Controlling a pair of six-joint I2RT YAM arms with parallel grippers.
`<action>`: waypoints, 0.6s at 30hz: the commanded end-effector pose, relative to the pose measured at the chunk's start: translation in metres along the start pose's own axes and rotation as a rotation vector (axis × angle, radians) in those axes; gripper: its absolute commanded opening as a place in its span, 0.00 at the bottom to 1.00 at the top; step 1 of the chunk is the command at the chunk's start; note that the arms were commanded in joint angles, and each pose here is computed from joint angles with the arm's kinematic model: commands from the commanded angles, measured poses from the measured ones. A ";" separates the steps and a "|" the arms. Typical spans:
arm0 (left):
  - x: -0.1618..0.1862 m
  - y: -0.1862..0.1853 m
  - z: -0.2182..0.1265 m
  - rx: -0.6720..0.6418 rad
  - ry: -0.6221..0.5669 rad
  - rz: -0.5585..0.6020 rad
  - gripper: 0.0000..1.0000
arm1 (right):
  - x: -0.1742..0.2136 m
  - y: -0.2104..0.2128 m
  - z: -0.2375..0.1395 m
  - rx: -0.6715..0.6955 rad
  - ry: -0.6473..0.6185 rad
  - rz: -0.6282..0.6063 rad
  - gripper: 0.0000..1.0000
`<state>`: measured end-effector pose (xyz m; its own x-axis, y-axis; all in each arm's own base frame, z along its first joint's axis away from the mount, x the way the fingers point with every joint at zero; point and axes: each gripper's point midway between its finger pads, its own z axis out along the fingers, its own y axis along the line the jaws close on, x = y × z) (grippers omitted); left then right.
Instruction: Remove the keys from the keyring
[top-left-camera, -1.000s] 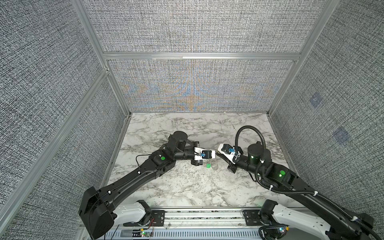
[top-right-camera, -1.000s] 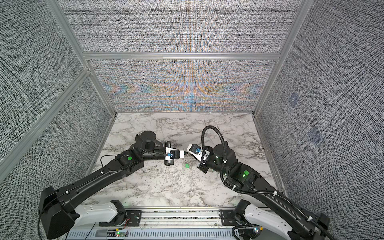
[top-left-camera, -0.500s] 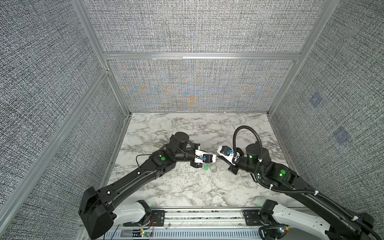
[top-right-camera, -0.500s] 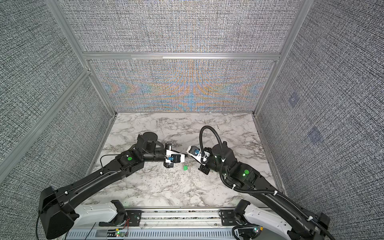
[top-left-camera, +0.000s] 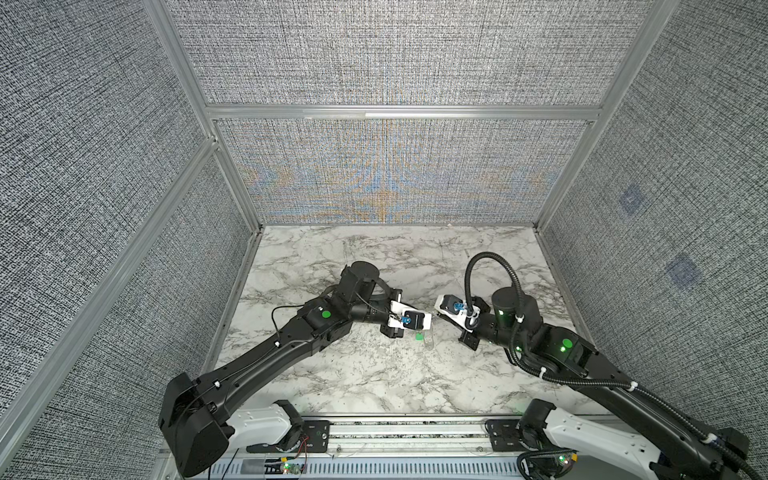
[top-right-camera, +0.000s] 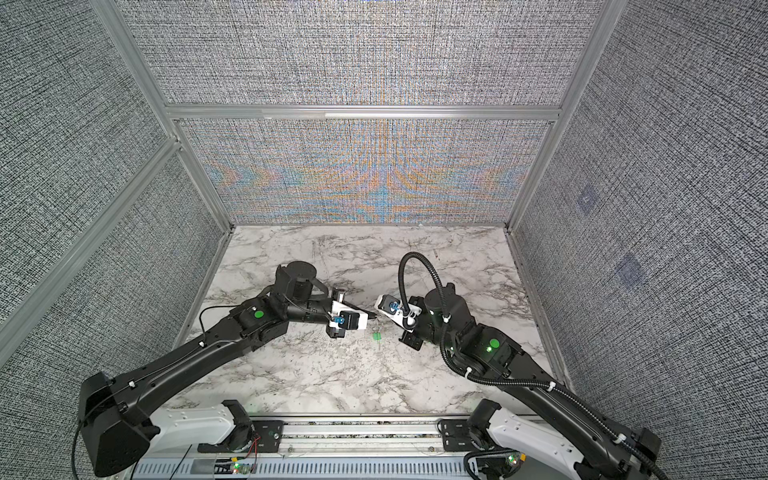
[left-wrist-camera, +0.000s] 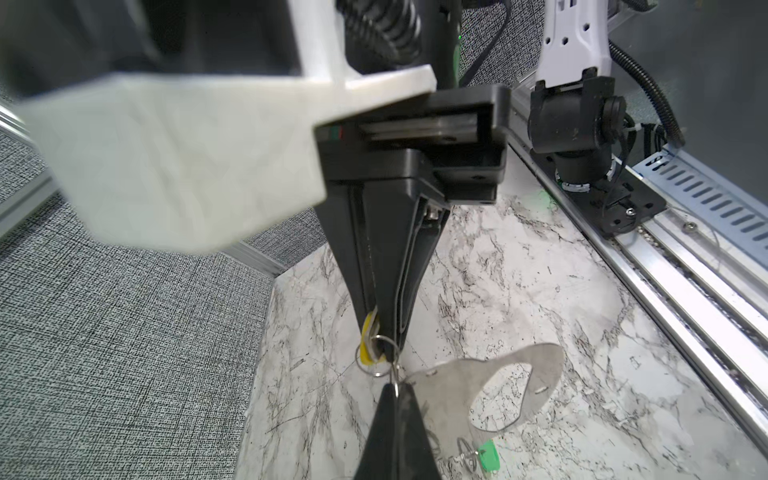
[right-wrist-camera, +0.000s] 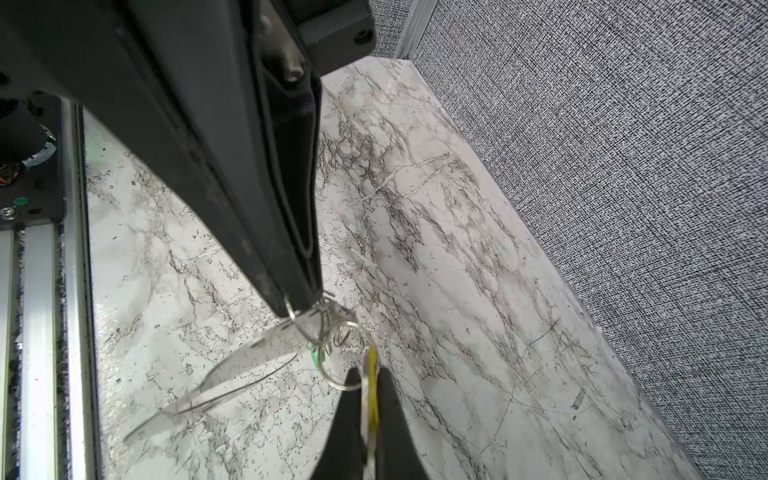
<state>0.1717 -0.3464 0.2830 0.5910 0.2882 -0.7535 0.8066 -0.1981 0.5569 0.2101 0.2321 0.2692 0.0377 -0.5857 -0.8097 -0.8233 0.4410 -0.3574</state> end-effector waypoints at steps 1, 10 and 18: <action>-0.006 -0.016 -0.001 0.084 -0.042 -0.036 0.00 | 0.005 -0.011 -0.001 0.054 0.034 -0.013 0.00; -0.019 0.001 -0.005 0.028 -0.147 -0.097 0.00 | 0.007 -0.005 0.008 0.023 0.022 -0.033 0.00; -0.026 0.019 -0.014 -0.052 -0.256 -0.169 0.00 | -0.004 -0.004 0.007 0.020 -0.048 -0.018 0.00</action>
<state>0.1761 -0.3433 0.2913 0.4472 0.1803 -0.8760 0.8937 -0.1294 0.4296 0.2128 0.2378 0.2654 0.0771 -0.5794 -0.8114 -0.8264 0.4181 -0.3771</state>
